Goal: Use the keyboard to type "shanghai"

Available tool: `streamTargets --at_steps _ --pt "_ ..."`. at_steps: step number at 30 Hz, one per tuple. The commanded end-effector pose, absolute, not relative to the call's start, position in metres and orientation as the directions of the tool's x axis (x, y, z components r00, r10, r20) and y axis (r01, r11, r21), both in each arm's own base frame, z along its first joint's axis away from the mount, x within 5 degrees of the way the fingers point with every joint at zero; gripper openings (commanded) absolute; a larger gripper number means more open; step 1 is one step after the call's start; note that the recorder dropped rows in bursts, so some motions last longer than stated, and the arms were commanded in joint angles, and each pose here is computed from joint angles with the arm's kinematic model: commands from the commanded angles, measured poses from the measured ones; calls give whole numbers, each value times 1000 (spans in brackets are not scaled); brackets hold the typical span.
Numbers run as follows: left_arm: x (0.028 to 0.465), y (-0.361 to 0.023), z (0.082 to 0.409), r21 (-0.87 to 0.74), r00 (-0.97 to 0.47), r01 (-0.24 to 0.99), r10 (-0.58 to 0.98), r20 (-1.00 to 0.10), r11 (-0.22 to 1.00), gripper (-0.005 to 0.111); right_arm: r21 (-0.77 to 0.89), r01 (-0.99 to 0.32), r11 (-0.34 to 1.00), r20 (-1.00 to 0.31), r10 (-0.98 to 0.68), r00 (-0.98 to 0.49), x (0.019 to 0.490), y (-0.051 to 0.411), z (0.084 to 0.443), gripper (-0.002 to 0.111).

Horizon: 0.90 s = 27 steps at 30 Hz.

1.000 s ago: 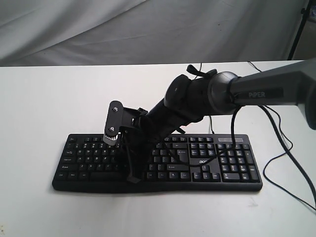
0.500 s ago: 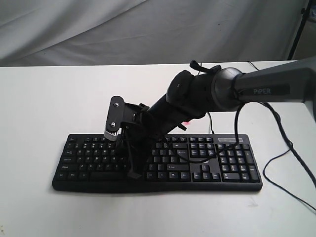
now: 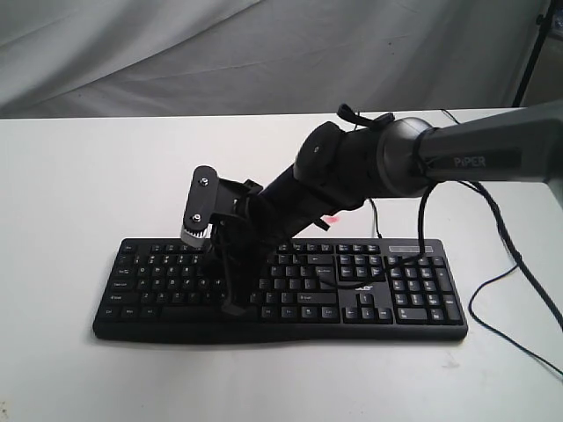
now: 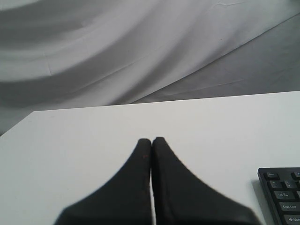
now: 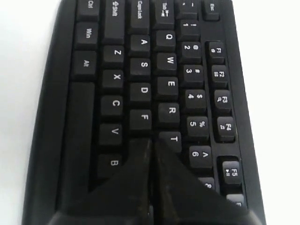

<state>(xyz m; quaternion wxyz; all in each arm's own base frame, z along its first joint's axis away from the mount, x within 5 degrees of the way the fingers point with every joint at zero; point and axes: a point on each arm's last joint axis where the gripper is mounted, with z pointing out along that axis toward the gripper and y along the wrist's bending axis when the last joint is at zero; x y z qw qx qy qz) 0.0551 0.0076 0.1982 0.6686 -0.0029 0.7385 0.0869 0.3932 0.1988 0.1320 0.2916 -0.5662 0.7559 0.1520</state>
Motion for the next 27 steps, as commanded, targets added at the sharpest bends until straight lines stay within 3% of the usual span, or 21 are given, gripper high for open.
streamTargets --at_steps 1,9,15,27 --pt "56 7 197 121 -110 -116 108 -988 986 1 -105 -933 343 -643 -739 -199 389 212 136 0" --pt "56 7 197 121 -110 -116 108 -988 986 1 -125 -917 379 -704 -685 -187 386 254 152 0" --pt "56 7 197 121 -110 -116 108 -988 986 1 -94 -933 348 -675 -711 -197 404 280 138 0" --pt "56 7 197 121 -110 -116 108 -988 986 1 -89 -928 361 -652 -726 -220 410 282 127 0"
